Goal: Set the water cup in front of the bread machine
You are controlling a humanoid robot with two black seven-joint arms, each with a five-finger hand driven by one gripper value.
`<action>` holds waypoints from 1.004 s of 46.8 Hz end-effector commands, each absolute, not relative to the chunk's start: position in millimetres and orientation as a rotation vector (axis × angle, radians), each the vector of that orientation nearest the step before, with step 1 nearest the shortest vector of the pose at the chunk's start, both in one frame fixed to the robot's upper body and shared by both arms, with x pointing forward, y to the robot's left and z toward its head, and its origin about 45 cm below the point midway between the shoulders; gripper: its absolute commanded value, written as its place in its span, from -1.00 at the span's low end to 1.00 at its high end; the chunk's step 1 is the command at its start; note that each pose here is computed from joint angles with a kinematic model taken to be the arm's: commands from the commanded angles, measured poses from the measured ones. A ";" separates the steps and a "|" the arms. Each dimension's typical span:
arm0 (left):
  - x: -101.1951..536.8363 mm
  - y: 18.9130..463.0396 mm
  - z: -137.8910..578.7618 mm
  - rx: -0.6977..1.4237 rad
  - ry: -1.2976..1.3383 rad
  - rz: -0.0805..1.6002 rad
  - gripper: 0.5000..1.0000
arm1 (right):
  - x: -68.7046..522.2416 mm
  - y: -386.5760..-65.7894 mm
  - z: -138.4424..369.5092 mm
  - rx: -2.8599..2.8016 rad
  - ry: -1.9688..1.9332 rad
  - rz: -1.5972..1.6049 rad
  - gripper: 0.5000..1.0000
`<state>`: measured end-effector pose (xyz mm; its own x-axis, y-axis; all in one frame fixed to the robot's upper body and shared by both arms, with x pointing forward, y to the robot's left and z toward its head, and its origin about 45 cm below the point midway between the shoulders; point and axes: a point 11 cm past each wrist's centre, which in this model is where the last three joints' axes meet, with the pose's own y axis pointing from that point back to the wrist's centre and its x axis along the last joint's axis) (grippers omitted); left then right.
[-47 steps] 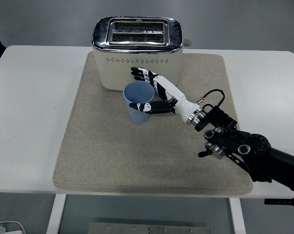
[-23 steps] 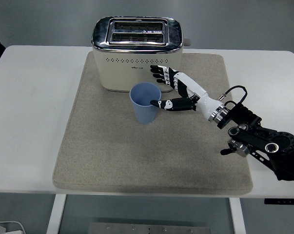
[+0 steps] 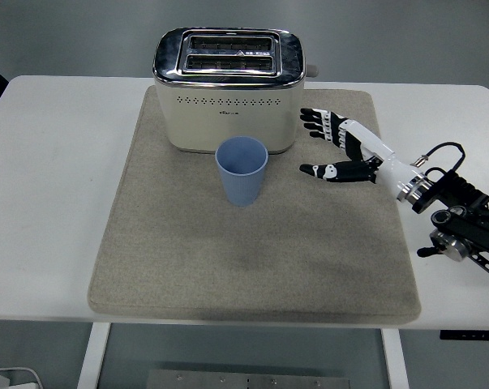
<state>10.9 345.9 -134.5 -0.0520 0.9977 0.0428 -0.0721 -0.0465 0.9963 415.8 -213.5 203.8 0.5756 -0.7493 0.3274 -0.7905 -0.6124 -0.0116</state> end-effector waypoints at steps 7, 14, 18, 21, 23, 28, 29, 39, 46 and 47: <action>10.9 345.9 -134.5 1.163 1.170 1.312 1.00 | 428.5 -261.6 206.7 2.601 -1.551 0.340 0.65; 11.0 345.9 -134.5 1.162 1.169 1.313 1.00 | 437.9 -290.4 203.0 2.518 -1.672 0.295 0.65; 11.0 345.9 -134.5 1.162 1.169 1.313 1.00 | 441.4 -302.3 200.6 2.485 -1.724 0.267 0.65; 11.0 345.9 -134.5 1.162 1.169 1.313 1.00 | 443.8 -309.6 201.2 2.467 -1.778 0.241 0.65; 11.0 345.9 -134.5 1.162 1.169 1.313 1.00 | 445.2 -313.5 202.0 2.461 -1.821 0.211 0.65; 11.1 345.9 -134.5 1.161 1.170 1.314 1.00 | 449.8 -324.9 199.0 2.406 -1.935 0.070 0.65; 11.0 345.9 -134.5 1.162 1.169 1.313 1.00 | 450.7 -328.0 198.5 2.394 -1.958 0.047 0.65; 11.0 346.4 -134.4 1.163 1.168 1.314 1.00 | 460.3 -322.2 189.9 2.340 -2.012 -0.092 0.65; 11.0 345.9 -134.5 1.162 1.169 1.313 1.00 | 461.8 -312.2 184.4 2.342 -1.999 -0.119 0.66; 11.0 345.9 -134.5 1.162 1.169 1.313 1.00 | 461.8 -312.2 184.4 2.342 -1.999 -0.119 0.65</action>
<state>10.9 345.9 -134.5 -0.0518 0.9977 0.0428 -0.0719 -0.0465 0.9963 461.6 -314.8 185.4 0.1531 -0.9880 -0.0178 -0.9835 -0.1541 0.0944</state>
